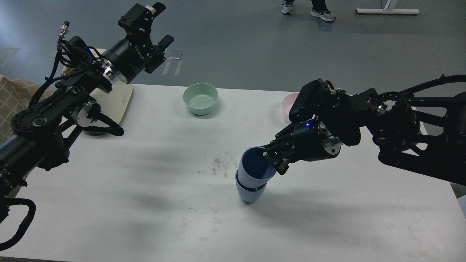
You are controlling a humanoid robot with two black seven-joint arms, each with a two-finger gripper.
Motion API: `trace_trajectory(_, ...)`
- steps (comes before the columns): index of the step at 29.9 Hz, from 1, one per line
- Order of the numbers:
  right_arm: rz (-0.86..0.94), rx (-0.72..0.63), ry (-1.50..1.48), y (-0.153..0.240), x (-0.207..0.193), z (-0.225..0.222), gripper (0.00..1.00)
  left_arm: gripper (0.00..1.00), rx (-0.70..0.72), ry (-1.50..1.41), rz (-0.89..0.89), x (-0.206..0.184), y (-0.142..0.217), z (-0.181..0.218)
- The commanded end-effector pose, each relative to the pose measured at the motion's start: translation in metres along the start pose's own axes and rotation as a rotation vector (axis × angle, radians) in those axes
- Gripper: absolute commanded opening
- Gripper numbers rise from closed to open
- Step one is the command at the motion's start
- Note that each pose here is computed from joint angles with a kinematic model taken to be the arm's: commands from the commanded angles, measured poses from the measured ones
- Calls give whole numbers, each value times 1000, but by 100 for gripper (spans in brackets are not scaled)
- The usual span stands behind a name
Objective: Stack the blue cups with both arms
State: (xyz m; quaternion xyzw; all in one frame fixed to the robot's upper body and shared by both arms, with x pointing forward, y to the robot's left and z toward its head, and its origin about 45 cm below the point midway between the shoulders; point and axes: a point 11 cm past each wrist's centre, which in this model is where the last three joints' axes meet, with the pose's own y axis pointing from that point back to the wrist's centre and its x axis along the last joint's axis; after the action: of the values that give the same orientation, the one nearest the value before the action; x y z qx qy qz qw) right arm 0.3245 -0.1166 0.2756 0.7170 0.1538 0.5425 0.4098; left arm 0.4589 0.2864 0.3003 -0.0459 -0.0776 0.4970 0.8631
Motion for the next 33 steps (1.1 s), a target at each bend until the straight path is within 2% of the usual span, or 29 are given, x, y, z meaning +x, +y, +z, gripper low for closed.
trace_trajectory(1, 0, 1, -1, 0, 0, 0, 57, 97, -1, 1, -1, 0, 0, 0)
trace_trajectory(3, 2, 1, -1, 0, 1, 0, 61, 97, -1, 0, 0, 0, 0, 0)
trace_trajectory(8, 27, -5, 8, 4, 10, 1, 92, 97, 2, 2, 1, 0, 1, -1)
trace_trajectory(10, 43, -12, 11, 7, 16, 2, 95, 97, 2, 2, 1, 0, 1, -1)
trace_trajectory(17, 247, -95, -16, 50, 73, 30, 97, 97, 7, 2, 3, 0, 1, -3)
trace_trajectory(21, 473, -218, -109, 108, 120, 78, 98, 97, 12, 1, 3, 1, 2, -4)
trace_trajectory(24, 598, -284, -199, 143, 135, 110, 98, 97, 13, 1, 4, 2, 2, -4)
trace_trajectory(28, 782, -323, -463, 183, 121, 167, 100, 97, 13, 6, 2, 1, 1, -4)
trace_trajectory(29, 783, -323, -463, 183, 121, 168, 100, 97, 13, 6, 2, 1, 1, -4)
trace_trajectory(33, 964, -167, -848, 177, 82, 205, 100, 97, 20, 22, 21, 5, 2, -9)
